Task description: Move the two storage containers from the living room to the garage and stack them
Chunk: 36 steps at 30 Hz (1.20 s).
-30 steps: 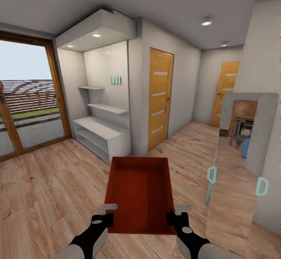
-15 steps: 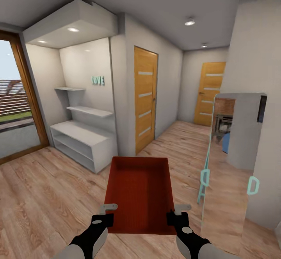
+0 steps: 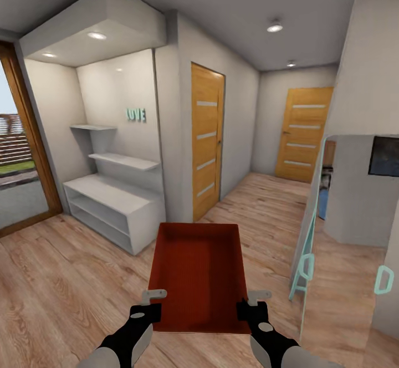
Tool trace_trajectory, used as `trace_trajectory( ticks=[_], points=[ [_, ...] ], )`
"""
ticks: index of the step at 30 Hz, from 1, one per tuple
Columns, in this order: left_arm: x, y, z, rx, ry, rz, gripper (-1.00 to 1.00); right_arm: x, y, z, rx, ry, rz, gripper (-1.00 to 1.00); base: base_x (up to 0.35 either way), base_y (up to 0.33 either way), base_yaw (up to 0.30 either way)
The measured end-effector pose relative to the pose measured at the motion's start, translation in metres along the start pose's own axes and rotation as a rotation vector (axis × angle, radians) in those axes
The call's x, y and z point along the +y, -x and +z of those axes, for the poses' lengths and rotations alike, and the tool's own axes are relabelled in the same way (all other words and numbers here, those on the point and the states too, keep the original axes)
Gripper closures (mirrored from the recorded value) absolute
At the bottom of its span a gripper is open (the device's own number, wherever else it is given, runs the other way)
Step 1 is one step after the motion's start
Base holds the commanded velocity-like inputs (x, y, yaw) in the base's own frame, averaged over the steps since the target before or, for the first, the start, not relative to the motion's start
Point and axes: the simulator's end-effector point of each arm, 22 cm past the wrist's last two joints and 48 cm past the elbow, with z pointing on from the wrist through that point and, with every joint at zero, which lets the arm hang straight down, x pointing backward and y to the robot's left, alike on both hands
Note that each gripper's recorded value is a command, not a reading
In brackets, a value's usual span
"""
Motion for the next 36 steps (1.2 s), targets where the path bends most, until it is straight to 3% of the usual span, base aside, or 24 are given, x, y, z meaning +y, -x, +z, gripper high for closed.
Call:
trace_trajectory(
  ticks=[12, 36],
  points=[
    [0.0004, 0.0007, 0.0, -0.002, 0.001, 0.002, 1.0, 0.0005, 0.0001, -0.0003, -0.001, -0.002, 0.003, 1.0, 0.322, 0.161, -0.023],
    [0.0001, 0.0027, -0.001, -0.006, 0.0, -0.001, 1.0, 0.0001, 0.0027, -0.0007, -0.006, -0.002, 0.001, 1.0, 0.322, 0.144, -0.272]
  ],
)
